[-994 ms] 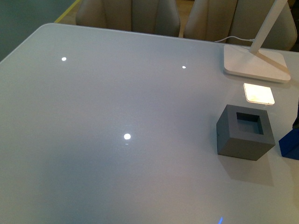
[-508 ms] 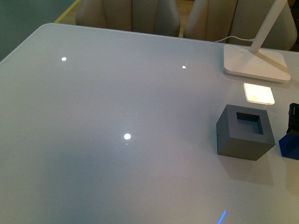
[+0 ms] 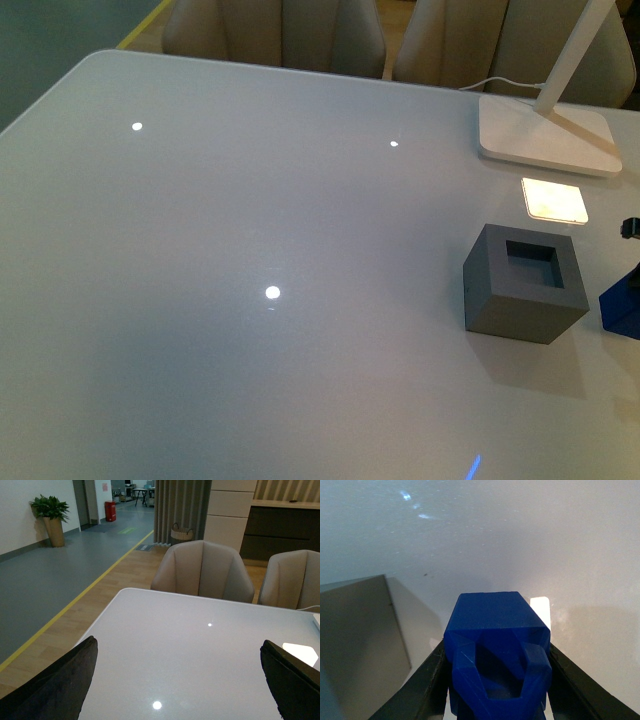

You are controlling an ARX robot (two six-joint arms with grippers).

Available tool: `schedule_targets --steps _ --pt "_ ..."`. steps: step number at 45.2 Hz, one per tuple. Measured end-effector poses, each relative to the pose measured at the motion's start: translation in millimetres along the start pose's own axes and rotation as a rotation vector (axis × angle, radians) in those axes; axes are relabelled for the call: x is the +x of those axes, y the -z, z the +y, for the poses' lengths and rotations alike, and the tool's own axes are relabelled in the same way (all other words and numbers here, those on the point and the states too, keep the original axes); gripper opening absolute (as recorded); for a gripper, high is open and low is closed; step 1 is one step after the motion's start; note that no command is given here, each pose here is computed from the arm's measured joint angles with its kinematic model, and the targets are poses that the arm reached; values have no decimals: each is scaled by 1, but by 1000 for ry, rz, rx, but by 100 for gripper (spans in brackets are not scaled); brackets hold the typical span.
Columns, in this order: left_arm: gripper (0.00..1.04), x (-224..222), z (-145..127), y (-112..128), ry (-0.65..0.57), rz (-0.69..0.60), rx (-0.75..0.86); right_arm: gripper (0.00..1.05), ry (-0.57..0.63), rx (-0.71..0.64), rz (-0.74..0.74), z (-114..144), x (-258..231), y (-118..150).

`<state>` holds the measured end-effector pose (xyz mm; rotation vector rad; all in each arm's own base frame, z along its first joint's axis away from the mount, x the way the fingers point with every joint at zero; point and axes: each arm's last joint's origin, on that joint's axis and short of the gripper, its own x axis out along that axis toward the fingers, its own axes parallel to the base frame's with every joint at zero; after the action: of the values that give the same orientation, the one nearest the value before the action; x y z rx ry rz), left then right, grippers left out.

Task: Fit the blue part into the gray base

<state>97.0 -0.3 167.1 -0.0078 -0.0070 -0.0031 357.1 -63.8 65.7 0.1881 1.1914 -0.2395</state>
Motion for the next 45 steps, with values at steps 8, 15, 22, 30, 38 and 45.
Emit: schedule_targets --steps 8,15,22,30,38,45 --pt "97 0 0 0 0 0 0 45 -64 -4 -65 13 -50 -2" --pt "97 0 0 0 0 0 0 45 -89 -27 -118 30 -88 1" --pt "97 0 0 0 0 0 0 45 -94 -57 -135 53 -102 7" --pt "97 0 0 0 0 0 0 45 -113 -88 -118 80 -99 14" --pt "97 0 0 0 0 0 0 45 -124 -96 -98 98 -88 12" --pt "97 0 0 0 0 0 0 45 -110 -85 -75 103 -77 8"
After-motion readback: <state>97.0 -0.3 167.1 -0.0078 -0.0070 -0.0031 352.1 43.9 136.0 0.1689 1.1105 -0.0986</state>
